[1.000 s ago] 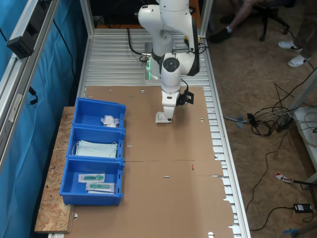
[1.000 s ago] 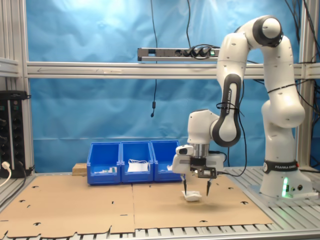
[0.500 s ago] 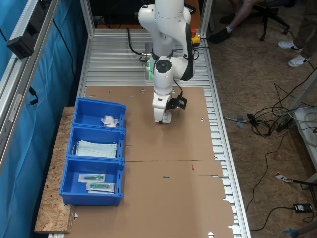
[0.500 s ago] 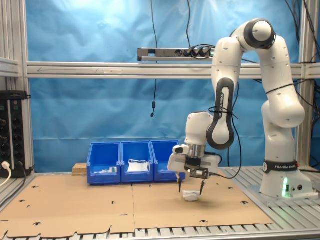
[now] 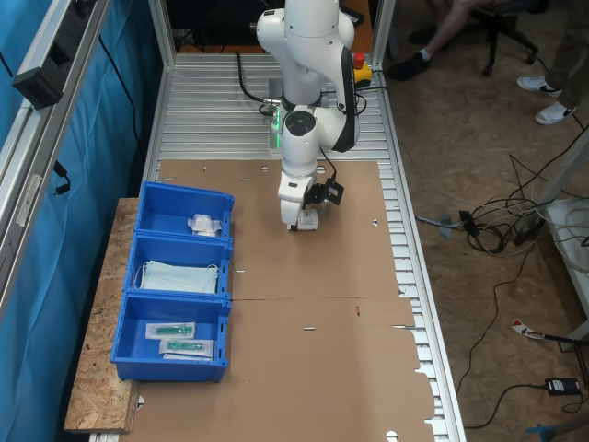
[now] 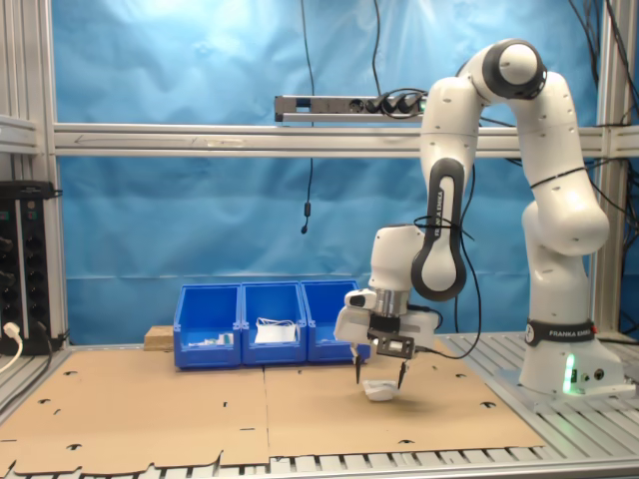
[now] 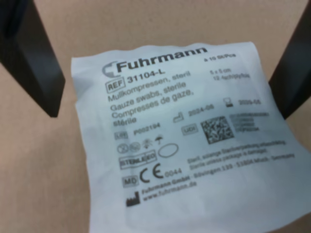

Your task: Pick and place sorting task of medical equipment.

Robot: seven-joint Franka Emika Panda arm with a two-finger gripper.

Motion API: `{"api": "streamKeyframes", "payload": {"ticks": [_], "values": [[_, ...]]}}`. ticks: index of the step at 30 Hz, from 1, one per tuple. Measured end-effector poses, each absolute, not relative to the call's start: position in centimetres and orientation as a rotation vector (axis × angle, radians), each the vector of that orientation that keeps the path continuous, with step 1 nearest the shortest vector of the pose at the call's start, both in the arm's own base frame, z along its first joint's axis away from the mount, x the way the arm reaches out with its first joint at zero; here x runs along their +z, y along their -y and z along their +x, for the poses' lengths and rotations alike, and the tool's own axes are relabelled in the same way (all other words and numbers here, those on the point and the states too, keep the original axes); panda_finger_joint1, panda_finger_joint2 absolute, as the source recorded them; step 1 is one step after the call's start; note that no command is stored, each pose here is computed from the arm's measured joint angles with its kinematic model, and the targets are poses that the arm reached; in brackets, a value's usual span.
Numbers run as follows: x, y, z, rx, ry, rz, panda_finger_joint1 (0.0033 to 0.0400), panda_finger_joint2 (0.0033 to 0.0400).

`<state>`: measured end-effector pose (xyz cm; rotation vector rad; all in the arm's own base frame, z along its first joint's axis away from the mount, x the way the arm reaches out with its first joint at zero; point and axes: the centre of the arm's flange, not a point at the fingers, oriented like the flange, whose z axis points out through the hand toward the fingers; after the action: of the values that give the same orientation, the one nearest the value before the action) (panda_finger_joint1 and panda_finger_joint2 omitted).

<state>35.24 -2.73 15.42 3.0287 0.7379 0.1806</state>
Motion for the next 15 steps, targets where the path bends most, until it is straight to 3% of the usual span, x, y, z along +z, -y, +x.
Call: {"api": "streamKeyframes", "payload": {"ticks": [15], "values": [[15.41, 2.76, 35.19, 0.188, -0.735, 3.026, 0.0400, 0.0400]]}}
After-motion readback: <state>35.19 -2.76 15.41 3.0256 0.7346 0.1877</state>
